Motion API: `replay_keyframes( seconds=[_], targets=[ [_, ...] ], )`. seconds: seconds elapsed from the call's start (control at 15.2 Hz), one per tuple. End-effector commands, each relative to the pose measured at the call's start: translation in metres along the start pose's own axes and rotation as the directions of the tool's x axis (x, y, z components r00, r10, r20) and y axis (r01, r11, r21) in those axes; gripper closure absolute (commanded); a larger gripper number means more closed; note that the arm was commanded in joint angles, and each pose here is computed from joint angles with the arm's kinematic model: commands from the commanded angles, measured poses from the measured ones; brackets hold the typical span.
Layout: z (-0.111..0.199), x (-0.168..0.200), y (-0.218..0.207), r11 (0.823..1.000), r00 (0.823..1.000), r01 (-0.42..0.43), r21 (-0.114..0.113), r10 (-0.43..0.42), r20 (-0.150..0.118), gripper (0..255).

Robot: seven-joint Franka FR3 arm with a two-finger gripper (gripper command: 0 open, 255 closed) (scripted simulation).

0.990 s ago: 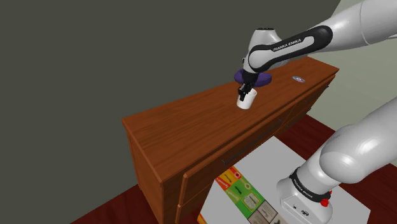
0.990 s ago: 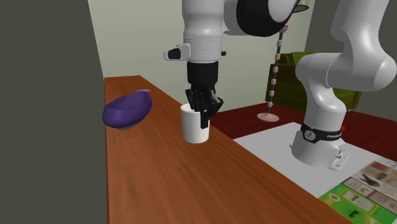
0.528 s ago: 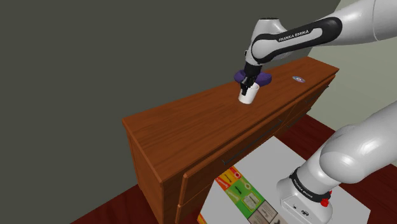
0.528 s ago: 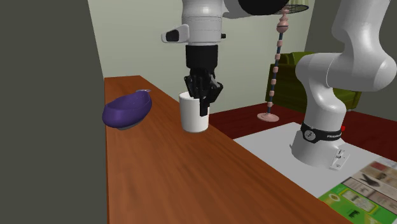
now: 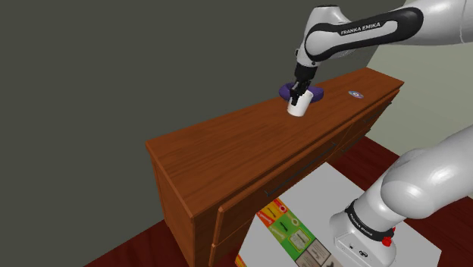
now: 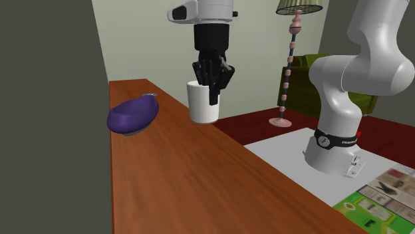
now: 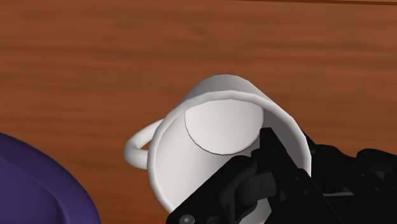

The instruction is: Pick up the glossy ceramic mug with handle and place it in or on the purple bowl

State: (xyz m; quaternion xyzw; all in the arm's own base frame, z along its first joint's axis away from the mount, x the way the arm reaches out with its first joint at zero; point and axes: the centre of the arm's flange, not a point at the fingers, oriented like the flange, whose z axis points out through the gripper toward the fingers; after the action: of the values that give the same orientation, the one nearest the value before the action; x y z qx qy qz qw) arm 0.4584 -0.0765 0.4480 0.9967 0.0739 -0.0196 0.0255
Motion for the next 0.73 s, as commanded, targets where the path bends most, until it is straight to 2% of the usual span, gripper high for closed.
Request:
replay_keyframes(
  seconds=[0.0, 0.66],
  targets=[
    [-0.01, -0.001, 0.0, 1.0, 1.0, 0.0, 0.0, 0.0, 0.0, 255],
    [-0.063, -0.003, 0.003, 1.0, 1.0, 0.0, 0.0, 0.0, 0.0, 255]
  ],
)
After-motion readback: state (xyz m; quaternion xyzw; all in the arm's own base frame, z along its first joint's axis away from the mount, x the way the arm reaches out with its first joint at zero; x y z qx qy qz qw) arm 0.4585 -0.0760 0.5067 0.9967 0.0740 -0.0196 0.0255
